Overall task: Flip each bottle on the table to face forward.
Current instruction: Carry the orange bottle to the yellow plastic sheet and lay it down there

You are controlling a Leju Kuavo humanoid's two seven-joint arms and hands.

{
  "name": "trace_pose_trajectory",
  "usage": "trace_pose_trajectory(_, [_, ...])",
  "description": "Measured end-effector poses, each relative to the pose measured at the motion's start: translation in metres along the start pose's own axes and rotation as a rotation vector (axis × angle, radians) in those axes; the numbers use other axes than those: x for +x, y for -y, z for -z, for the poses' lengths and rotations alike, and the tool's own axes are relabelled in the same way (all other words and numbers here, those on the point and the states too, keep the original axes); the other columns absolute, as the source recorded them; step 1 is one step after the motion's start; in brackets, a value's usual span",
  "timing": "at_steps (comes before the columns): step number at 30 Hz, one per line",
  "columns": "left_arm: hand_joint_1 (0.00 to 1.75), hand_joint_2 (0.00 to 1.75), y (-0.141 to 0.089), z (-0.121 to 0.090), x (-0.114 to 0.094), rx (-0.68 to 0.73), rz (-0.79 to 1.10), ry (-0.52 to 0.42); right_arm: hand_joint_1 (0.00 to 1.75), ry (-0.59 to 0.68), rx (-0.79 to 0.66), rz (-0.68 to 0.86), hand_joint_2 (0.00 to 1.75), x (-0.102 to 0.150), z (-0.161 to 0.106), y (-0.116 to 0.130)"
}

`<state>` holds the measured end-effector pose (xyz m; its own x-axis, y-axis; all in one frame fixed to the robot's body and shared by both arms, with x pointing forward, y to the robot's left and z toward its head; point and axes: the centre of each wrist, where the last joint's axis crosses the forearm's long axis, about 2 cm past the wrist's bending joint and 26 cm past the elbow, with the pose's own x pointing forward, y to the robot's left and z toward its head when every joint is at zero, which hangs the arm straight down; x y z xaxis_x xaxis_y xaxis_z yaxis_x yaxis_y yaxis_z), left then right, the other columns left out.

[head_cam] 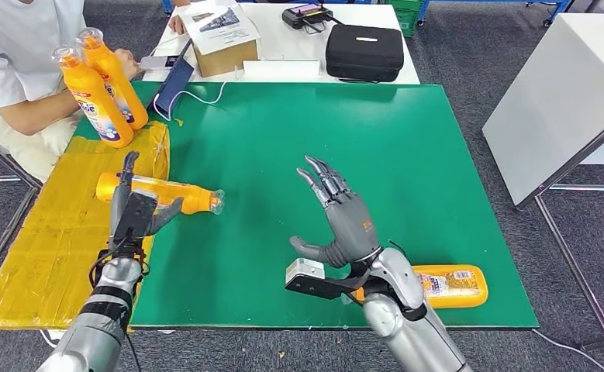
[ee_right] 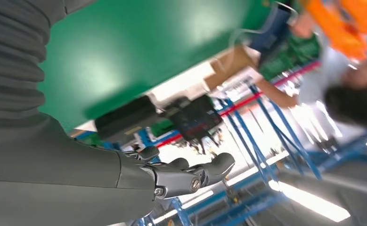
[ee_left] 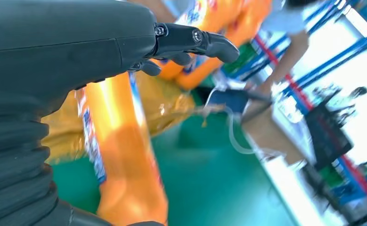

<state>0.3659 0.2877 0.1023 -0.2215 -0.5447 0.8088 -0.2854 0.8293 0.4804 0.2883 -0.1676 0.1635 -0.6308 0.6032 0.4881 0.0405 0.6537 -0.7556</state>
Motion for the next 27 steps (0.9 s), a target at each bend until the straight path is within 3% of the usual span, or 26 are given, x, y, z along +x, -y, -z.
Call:
trace_pose_trajectory(6, [0.0,1.75,-0.009,-0.008,0.011,0.059,-0.073,0.043,0.0,-0.034,0.147,-0.06,1.75,-0.017,-0.019,-0.002])
trace_pose_trajectory(13, [0.0,1.75,-0.002,-0.027,0.022,0.016,-0.144,0.06,0.0,-0.075,0.378,-0.074,1.75,-0.059,-0.074,0.009])
trace_pose_trajectory(18, [0.0,1.75,0.008,-0.035,0.03,-0.011,-0.169,0.075,0.0,-0.112,0.432,-0.094,1.75,-0.075,-0.102,0.02])
trace_pose_trajectory(27, [0.0,1.75,0.013,-0.036,0.037,-0.019,-0.184,0.088,0.0,-0.132,0.453,-0.11,1.75,-0.081,-0.113,0.027])
